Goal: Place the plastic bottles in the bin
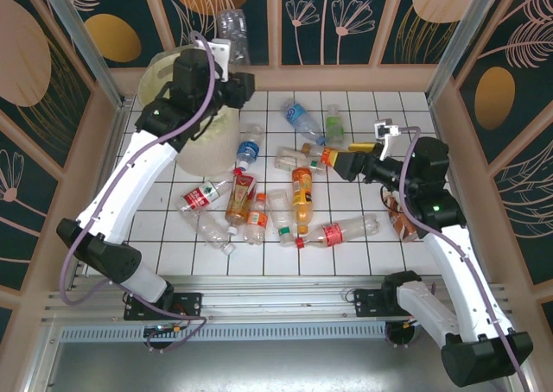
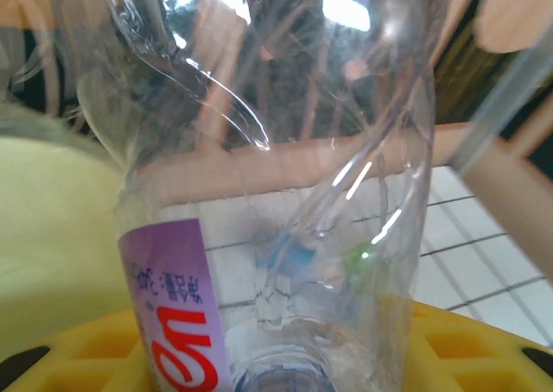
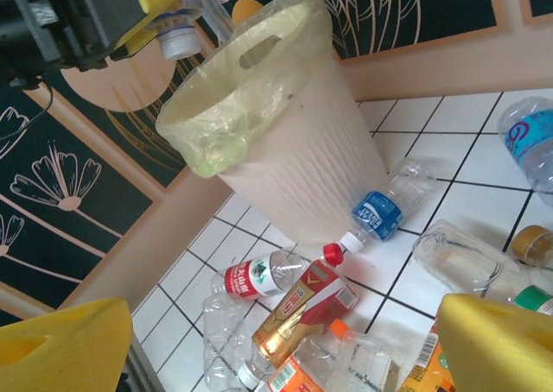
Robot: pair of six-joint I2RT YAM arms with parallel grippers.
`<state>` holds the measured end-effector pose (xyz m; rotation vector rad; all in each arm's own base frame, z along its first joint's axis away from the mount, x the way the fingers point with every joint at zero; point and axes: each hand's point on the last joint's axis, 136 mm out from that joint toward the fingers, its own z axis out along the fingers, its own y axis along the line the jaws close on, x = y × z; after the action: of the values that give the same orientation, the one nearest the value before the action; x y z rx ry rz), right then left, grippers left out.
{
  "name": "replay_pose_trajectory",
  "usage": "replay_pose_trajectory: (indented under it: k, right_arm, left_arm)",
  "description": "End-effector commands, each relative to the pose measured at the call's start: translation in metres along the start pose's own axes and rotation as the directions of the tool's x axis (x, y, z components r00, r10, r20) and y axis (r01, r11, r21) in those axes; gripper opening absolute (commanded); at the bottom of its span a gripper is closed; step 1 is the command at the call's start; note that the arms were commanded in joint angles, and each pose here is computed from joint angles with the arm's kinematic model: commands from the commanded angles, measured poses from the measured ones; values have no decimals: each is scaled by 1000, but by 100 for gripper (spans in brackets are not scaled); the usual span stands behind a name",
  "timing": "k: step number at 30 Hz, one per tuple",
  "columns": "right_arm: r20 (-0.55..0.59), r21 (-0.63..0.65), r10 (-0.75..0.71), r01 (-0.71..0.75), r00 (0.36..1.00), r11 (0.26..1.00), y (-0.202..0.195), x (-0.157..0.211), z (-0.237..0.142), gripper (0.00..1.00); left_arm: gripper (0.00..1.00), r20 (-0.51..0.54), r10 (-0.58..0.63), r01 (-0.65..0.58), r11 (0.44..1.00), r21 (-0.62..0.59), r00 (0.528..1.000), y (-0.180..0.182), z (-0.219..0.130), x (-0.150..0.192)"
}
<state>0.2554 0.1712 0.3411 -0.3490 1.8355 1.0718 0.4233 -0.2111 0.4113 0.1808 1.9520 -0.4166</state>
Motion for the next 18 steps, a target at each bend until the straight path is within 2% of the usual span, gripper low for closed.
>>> replay_pose_trajectory:
  k: [1, 7, 18]
  right_arm:
    - [-1, -9, -8, 8, 1000, 1000, 2, 3, 5, 92]
    - [-17, -4, -2, 2, 1000, 1000, 0, 9, 11, 92]
    - [-39, 5, 9, -8, 999, 1000, -5, 16, 18, 92]
  left_arm:
    - [46, -48, 33, -39, 990, -135, 998, 43, -5, 5]
    - [47, -124, 14, -43, 972, -233, 992, 97, 8, 26]
    - [47, -306, -62, -25, 962, -272, 950, 155, 45, 78]
